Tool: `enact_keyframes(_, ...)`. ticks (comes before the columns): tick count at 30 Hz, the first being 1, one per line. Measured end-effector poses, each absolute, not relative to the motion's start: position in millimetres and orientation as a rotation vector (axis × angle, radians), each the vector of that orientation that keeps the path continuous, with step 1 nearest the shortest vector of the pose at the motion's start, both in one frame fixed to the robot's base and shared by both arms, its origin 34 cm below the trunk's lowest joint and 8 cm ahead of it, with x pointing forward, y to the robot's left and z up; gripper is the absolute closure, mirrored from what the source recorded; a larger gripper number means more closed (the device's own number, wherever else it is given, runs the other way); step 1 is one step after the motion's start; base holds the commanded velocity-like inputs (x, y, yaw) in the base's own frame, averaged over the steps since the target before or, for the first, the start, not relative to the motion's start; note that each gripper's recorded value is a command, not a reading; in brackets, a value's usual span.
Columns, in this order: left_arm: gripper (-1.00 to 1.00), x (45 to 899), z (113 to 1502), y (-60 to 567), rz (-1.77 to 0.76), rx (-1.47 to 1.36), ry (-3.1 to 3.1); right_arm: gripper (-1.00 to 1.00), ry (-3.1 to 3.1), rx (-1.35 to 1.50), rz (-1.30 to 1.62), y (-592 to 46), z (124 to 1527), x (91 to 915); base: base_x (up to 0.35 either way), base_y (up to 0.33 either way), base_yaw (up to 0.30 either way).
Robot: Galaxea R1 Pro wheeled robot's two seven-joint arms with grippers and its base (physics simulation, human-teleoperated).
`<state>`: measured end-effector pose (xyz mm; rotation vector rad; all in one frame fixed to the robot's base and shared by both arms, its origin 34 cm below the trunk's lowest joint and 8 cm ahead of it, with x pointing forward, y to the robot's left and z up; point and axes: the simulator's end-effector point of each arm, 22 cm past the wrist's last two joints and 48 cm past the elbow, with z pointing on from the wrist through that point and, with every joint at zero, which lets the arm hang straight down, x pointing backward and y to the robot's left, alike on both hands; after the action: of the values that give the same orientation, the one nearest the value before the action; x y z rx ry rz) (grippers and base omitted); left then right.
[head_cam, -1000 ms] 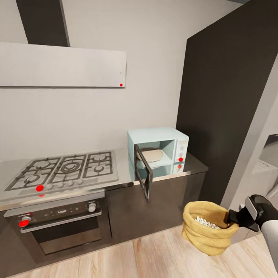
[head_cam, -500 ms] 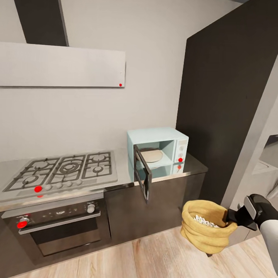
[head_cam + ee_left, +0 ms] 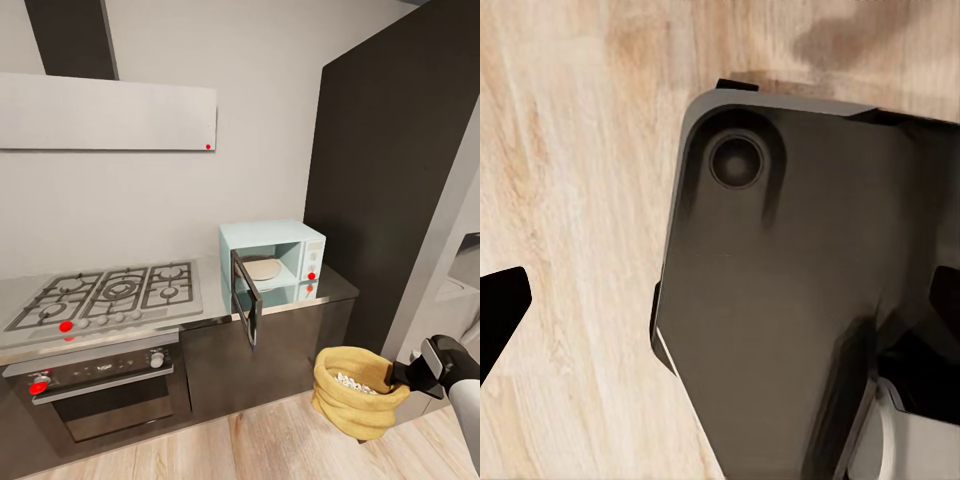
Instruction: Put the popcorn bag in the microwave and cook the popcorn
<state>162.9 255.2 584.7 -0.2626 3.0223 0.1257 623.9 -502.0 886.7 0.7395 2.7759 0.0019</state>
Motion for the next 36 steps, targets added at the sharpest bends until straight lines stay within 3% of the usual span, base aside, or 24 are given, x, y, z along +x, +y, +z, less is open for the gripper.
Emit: enact_keyframes(36, -1.00, 170, 549, 251, 0.124, -0.264, 3.025, 1.00, 2.617, 0.663, -0.021, -500, 905, 679, 0.000, 0.000, 0.000)
